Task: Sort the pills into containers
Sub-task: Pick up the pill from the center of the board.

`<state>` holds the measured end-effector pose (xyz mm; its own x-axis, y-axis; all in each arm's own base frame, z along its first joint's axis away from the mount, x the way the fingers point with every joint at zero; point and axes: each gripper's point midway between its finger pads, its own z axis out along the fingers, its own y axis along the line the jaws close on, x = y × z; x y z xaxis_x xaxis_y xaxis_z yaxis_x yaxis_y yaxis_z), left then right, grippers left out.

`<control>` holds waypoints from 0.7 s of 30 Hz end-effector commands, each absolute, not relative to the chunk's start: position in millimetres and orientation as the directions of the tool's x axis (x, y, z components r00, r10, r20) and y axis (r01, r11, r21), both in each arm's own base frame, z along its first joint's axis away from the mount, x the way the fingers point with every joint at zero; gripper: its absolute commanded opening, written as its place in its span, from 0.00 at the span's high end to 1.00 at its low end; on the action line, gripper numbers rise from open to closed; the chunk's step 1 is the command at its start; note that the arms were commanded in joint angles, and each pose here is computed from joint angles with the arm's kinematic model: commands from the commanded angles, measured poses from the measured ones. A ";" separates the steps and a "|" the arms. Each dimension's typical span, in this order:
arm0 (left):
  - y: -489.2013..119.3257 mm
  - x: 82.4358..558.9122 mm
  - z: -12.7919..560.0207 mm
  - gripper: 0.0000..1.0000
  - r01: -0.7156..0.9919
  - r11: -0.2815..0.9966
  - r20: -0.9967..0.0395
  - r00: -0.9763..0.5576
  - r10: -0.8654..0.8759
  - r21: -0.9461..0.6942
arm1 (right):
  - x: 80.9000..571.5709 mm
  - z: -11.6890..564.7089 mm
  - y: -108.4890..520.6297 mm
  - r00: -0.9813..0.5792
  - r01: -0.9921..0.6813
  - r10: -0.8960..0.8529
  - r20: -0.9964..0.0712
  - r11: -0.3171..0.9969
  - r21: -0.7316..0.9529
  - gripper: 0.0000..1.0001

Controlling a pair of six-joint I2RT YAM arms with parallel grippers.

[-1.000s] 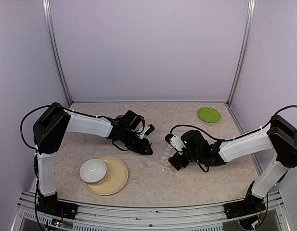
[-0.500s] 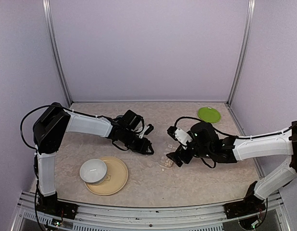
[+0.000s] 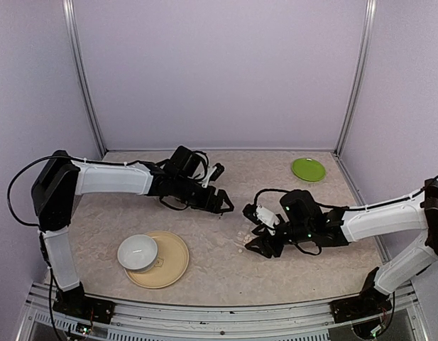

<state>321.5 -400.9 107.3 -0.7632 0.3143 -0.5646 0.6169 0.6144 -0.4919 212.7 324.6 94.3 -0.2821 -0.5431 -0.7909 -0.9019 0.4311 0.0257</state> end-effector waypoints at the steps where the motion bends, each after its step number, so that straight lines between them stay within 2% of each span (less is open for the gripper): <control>1: -396.0 323.4 139.1 0.03 0.630 0.608 -0.626 -0.734 0.263 -0.483 | 204.6 74.9 329.6 -0.299 -0.909 -0.566 -0.768 0.413 0.050 0.46; 10: -385.0 317.5 151.7 0.01 0.625 0.622 -0.650 -0.723 0.232 -0.473 | 198.9 47.9 346.6 -0.295 -0.922 -0.627 -0.721 0.384 0.044 0.59; 21: -378.5 317.2 153.1 0.01 0.617 0.640 -0.658 -0.719 0.224 -0.457 | 220.6 37.3 347.9 -0.319 -0.887 -0.635 -0.703 0.462 -0.015 0.61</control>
